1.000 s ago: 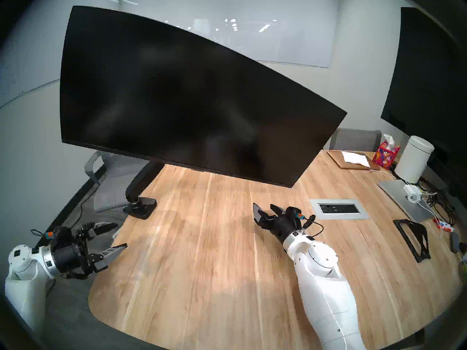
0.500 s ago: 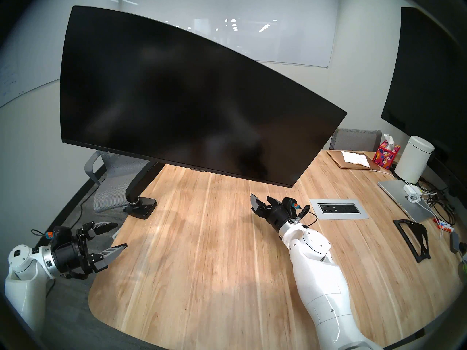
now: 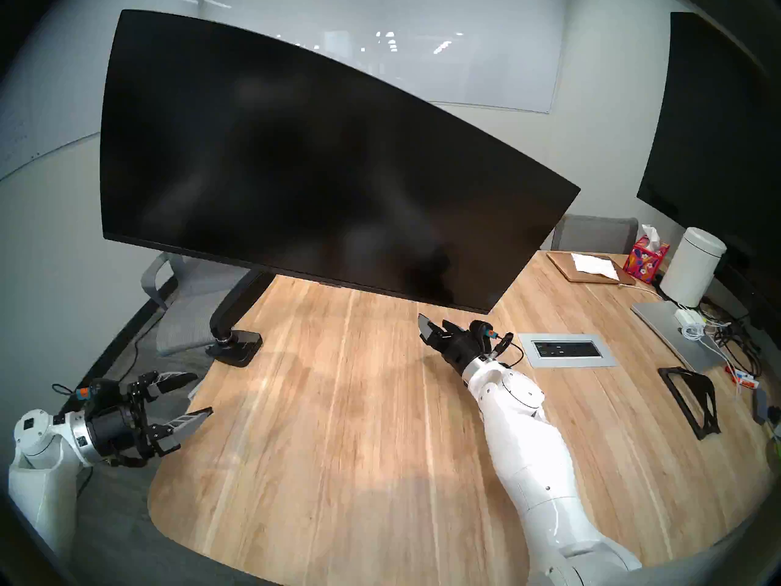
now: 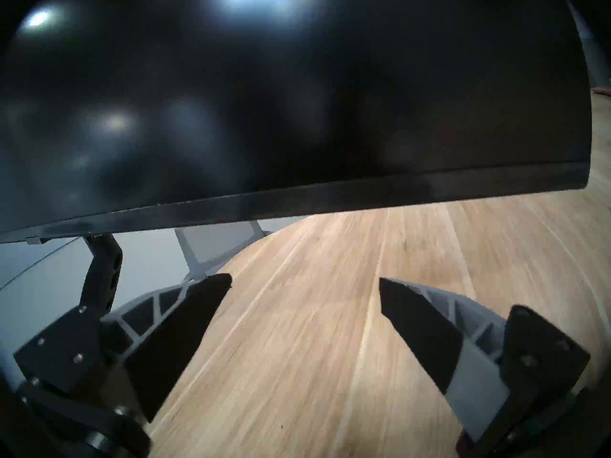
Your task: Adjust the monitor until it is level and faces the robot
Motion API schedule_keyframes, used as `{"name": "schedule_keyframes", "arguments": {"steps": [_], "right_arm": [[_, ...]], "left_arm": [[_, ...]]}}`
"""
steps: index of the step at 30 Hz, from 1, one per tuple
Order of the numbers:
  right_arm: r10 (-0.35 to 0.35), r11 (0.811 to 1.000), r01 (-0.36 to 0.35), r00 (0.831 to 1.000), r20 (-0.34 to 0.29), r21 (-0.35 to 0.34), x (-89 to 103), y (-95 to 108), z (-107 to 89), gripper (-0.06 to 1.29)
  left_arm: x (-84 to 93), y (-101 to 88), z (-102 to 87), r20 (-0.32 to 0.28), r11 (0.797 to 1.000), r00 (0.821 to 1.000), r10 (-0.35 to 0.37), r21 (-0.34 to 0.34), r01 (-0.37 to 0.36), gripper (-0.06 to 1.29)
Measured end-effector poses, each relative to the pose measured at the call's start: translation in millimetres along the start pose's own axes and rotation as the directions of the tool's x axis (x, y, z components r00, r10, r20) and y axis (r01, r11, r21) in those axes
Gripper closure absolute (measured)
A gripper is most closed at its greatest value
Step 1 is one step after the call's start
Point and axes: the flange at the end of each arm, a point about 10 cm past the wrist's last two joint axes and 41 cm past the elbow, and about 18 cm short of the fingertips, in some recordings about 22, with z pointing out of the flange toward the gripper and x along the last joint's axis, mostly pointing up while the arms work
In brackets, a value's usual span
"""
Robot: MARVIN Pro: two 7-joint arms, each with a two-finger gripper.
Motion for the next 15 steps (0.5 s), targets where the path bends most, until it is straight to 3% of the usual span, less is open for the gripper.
{"name": "schedule_keyframes", "arguments": {"steps": [12,15], "right_arm": [[0.031,0.998,-0.031,1.0,0.002,0.047,-2.4,5.6,22.3,0.01],[0.034,0.998,-0.034,0.999,0.003,0.06,-3.6,7.0,27.5,0.18]], "left_arm": [[0.1,-0.1,0.0,0.0,1.0,1.0,0.0,0.0,0.0,-0.04],[0.1,-0.1,0.0,0.0,1.0,1.0,0.0,0.0,0.0,-0.04]]}}
